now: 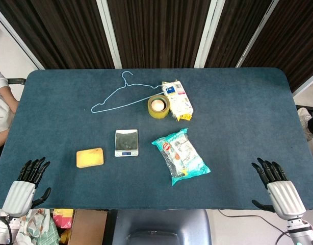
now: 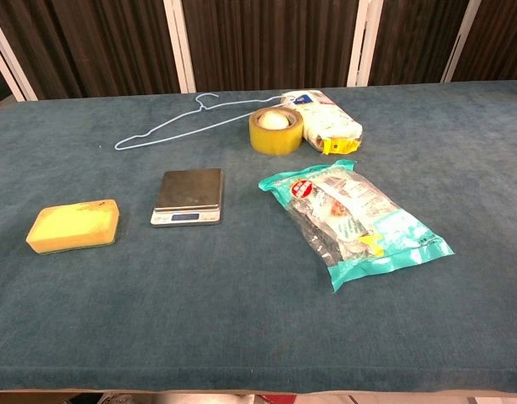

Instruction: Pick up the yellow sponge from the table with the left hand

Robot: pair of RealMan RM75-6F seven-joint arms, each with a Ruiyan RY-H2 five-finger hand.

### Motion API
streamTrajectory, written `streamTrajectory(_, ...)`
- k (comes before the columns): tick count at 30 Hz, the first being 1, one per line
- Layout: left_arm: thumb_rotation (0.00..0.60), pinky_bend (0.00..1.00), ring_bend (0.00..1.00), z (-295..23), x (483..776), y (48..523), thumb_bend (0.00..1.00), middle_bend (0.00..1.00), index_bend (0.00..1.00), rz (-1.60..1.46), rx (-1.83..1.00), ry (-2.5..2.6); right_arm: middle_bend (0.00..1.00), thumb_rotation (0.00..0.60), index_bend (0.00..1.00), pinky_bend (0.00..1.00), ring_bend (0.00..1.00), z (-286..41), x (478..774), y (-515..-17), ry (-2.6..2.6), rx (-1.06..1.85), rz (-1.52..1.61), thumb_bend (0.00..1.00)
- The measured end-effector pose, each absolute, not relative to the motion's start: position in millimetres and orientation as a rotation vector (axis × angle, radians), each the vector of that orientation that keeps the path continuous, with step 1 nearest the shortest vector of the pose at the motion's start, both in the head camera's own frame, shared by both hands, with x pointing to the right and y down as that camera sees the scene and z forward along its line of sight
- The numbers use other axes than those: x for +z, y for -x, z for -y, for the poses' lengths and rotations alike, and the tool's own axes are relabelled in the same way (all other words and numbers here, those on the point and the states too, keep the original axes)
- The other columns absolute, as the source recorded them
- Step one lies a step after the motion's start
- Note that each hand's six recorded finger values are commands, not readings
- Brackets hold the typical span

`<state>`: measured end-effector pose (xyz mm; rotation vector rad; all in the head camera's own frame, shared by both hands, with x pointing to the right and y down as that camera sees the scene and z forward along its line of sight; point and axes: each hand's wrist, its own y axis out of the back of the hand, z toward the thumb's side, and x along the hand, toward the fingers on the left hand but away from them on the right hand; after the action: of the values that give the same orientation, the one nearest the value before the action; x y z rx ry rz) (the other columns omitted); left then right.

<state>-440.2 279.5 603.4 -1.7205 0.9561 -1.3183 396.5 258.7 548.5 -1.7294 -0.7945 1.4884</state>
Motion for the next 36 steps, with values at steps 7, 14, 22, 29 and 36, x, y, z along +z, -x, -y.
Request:
streamTrajectory(7,0.600,0.02,0.00,-278.3,611.5,430.4,0.36,0.00,0.00,-0.975,-1.298,1.778,0.00,0.600,0.00,0.00,0.00,-259.3,547.3,-395.3,1.733,1.483,0.798,0.19)
streamTrajectory(14,0.600,0.02,0.00,-252.6,634.6,404.8,0.33,0.00,0.00,-0.980,-1.276,1.831,0.00,0.600,0.00,0.00,0.00,-258.1,550.2,-393.9,1.744,1.483,0.794,0.19)
streamTrajectory(22,0.600,0.02,0.00,-229.4,677.1,350.3,0.31,0.00,0.00,-0.954,-1.329,1.933,0.00,0.600,0.00,0.00,0.00,-256.1,555.0,-392.5,1.755,1.490,0.787,0.19)
streamTrajectory(29,0.600,0.02,0.00,-222.2,714.3,316.3,0.30,0.00,0.00,-0.926,-1.382,1.978,0.00,0.600,0.00,0.00,0.00,-254.3,551.5,-395.6,1.759,1.484,0.812,0.19)
streamTrajectory(36,0.600,0.11,0.06,-214.1,740.1,309.7,0.29,0.02,0.00,-0.913,-1.453,1.950,0.00,0.600,0.00,0.00,0.00,-253.5,547.5,-398.6,1.760,1.476,0.828,0.20)
